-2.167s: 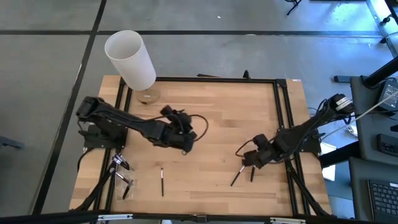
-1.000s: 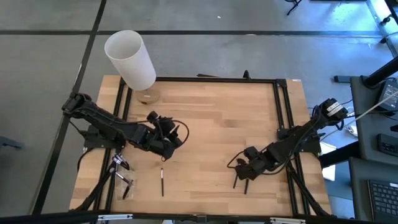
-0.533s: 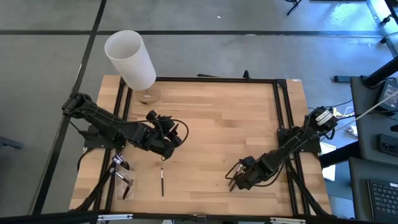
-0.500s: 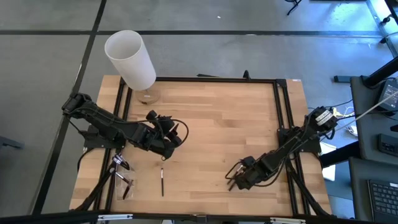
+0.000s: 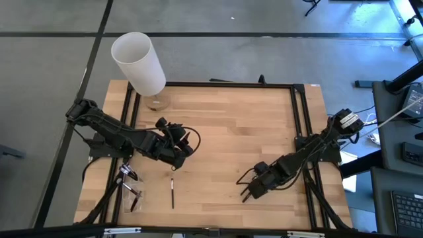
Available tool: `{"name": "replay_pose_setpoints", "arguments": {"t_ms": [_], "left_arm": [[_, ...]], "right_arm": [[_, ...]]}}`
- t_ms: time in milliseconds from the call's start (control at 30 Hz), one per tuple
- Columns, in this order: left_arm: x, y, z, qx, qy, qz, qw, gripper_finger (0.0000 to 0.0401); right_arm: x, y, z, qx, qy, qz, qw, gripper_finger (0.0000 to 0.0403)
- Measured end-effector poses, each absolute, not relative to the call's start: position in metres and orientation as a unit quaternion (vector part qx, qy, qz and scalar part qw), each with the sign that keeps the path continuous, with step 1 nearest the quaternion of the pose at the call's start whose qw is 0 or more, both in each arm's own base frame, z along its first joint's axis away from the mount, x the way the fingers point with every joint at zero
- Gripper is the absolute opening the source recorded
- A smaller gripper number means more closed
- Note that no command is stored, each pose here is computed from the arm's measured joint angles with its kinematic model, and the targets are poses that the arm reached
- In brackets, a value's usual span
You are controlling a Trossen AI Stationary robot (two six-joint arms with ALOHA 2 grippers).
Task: Put items in baskets/containers
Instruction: Put the blush brush into the transparent organizer
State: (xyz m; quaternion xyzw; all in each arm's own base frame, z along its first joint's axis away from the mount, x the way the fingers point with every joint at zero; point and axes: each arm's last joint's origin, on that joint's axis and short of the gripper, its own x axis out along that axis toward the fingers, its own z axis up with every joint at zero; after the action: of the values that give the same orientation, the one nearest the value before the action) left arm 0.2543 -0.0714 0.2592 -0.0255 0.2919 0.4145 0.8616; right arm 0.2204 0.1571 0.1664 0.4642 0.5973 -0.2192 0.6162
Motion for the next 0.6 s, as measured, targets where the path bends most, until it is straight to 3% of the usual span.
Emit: {"name": "replay_pose_setpoints", "arguments": {"t_ms": [267, 600], "left_arm": [[0.2545, -0.0719, 0.2587, -0.036, 0.298, 0.409, 0.862, 0.021], [0.2529, -0.0799, 0.257, -0.038, 0.308, 0.39, 0.867, 0.021]], "right_arm": [[0.2199, 0.1508, 0.1655, 0.24, 0.662, -0.004, 0.71, 0.0133], [0.2201, 0.1473, 0.1645, -0.011, 0.626, 0.145, 0.766, 0.0133]]}}
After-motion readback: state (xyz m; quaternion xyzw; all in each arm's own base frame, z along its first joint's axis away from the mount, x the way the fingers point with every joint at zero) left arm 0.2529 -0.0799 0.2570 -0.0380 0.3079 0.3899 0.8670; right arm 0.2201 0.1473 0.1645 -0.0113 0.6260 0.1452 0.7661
